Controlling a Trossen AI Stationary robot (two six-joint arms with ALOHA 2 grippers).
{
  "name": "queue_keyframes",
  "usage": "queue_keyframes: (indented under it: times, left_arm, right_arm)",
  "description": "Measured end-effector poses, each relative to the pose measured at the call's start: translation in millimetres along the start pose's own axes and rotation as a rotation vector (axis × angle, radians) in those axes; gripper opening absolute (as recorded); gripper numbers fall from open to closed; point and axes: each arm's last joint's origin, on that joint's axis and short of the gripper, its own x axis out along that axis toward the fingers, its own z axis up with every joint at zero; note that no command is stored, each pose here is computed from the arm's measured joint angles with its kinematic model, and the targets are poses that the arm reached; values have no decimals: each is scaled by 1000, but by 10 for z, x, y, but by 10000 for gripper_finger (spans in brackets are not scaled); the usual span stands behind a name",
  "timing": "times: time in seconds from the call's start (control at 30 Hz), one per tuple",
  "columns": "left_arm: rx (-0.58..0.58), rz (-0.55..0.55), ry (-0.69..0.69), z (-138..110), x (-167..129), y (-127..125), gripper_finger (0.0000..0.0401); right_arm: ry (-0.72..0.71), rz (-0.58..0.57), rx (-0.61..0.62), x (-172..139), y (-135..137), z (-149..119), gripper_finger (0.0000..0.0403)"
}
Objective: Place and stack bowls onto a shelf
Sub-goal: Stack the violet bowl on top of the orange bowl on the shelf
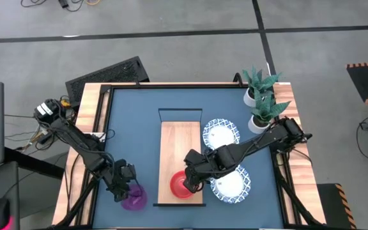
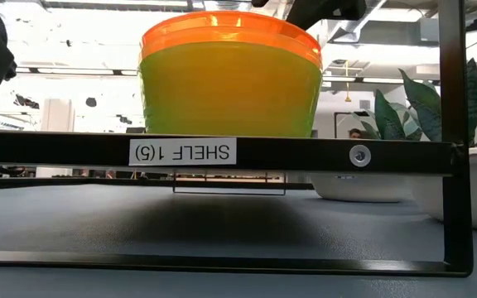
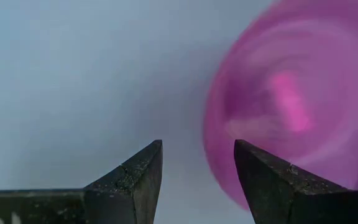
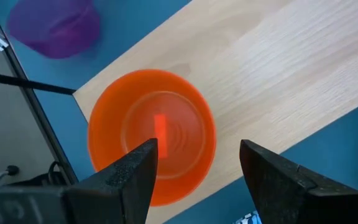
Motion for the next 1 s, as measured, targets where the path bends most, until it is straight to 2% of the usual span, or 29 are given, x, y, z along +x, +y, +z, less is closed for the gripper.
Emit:
queue_keyframes:
  times: [0.1,0.17,0.23,0.37,0.43,0.7,0.87,1.0]
  left_arm:
    - [5,-1,0,-1,1,1,174]
    - [11,-10,3,0,1,-6,154]
    - [11,-14,3,1,1,-9,123]
    - [15,-9,7,-2,1,-3,34]
    - [-10,7,-3,0,2,8,10]
    - [-128,57,-121,154,-129,-26,0]
    - [-162,138,-211,308,-443,-81,0]
    - [-181,258,-260,388,-766,-79,0]
  right_arm:
    - [1,1,1,-2,6,-8,254]
    - [1,1,8,-2,6,-9,254]
    - [1,1,9,-2,6,-8,254]
    - [0,1,10,-2,5,-6,254]
    - [0,1,20,-2,5,-6,254]
    - [-22,-14,49,7,-22,35,254]
    - [-31,-17,75,21,-55,91,254]
    - [-46,-12,86,27,-65,128,254]
